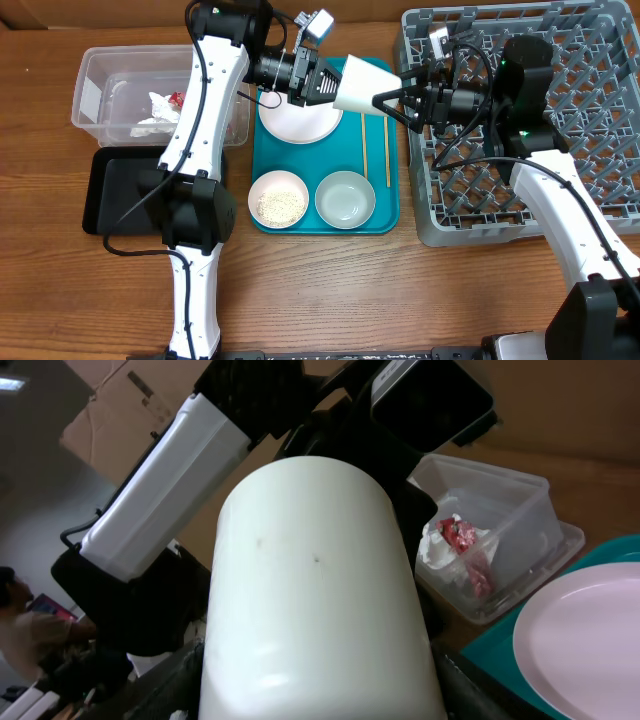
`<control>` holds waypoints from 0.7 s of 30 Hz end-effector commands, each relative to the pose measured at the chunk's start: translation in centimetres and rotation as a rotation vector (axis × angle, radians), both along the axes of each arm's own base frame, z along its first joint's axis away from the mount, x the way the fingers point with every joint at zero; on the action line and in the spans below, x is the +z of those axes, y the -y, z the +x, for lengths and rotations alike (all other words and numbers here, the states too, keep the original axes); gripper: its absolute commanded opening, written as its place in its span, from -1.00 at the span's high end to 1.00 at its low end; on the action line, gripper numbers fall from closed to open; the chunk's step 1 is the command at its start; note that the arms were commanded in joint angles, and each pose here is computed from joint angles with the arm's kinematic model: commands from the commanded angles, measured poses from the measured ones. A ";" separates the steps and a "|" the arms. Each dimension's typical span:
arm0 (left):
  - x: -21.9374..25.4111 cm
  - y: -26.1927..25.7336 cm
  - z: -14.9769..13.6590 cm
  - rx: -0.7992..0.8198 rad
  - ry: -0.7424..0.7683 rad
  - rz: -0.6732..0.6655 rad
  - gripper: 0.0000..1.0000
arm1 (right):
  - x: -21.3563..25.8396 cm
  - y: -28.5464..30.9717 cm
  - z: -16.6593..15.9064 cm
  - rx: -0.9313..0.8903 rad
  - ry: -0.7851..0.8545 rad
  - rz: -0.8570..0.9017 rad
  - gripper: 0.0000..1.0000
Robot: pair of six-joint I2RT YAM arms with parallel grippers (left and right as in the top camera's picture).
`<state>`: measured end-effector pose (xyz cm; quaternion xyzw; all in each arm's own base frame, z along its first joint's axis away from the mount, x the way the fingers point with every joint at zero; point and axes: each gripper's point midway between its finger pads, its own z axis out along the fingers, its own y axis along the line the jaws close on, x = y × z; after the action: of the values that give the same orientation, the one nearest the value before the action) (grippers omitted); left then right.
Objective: Sort waste into correct bins and load items into the dishwasher
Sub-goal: 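Lift the white cup and hand it to the right gripper, then lower the white cup into the dish rack with the right gripper and release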
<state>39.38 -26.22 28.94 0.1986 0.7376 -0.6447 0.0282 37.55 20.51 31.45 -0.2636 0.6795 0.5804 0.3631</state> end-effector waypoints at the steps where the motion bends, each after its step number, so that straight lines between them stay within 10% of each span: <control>1: 1.2 0.2 -0.3 -0.007 0.029 -0.037 0.65 | 1.0 0.1 0.3 -0.014 0.030 0.001 -0.24; 10: 0.1 -0.9 0.4 0.015 0.047 0.024 -0.42 | 1.0 1.6 1.1 -0.059 0.002 0.007 -0.04; 21: -2.1 -8.8 4.5 0.194 0.080 0.154 -0.79 | 0.1 10.2 3.2 -0.323 -0.202 0.014 -0.06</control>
<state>43.22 -19.32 27.52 0.1515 0.7759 -0.6067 0.0839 41.08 11.01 29.50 -0.0933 0.7411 0.5620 0.3552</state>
